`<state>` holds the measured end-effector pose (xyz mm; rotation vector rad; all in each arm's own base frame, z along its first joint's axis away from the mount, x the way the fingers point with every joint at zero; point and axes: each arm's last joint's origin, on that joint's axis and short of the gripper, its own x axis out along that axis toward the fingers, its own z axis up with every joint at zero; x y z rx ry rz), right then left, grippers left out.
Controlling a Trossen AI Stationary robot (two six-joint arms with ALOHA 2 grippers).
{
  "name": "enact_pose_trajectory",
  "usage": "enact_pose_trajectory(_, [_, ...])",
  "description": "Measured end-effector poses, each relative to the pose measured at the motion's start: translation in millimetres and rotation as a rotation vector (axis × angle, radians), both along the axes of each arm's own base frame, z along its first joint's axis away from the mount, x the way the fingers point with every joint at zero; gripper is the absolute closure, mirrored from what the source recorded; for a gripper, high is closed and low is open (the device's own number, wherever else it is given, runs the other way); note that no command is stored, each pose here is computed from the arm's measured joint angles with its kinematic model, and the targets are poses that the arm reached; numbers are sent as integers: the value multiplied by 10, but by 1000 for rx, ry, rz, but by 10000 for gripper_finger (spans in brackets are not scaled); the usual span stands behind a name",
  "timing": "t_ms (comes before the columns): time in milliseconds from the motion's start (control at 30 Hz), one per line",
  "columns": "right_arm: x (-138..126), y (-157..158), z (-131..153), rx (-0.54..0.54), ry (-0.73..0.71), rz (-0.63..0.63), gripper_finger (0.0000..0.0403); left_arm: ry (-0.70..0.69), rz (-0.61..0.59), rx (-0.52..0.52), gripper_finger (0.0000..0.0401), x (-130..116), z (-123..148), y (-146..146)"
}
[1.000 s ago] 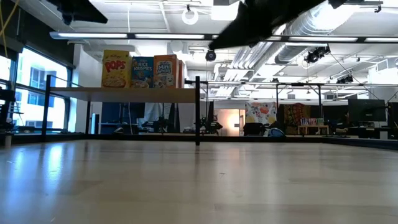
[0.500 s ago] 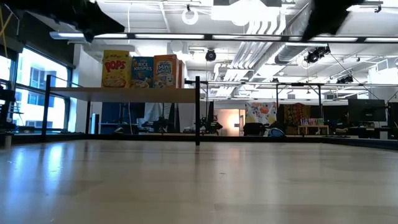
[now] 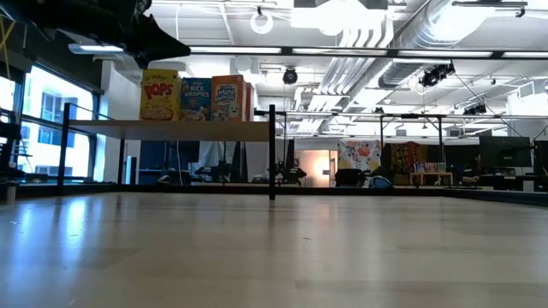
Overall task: Stack cereal on shelf
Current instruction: Put the blue cereal box on the shelf aligned with the other blue cereal boxes
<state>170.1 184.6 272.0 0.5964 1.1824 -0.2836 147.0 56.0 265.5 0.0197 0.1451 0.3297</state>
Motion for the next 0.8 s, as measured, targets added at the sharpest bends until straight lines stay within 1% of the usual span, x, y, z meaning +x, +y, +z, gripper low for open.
enact_pose_trajectory(100, [-55,99,-69,8,45,-22,96,-5,3,0,401,38,-6,16])
enact_pose_trajectory(233, [-76,186,-150,-1,80,-18,81,-6,6,-7,401,79,-19,32])
enact_pose_trajectory(467, [-82,283,-273,-55,110,46,79,10,7,-23,401,140,-60,56])
enact_pose_trajectory(633, [-63,321,-378,-90,156,86,80,20,7,-29,401,182,-87,72])
enact_pose_trajectory(800, [-39,352,-474,-128,183,92,100,28,7,-30,401,209,-106,83])
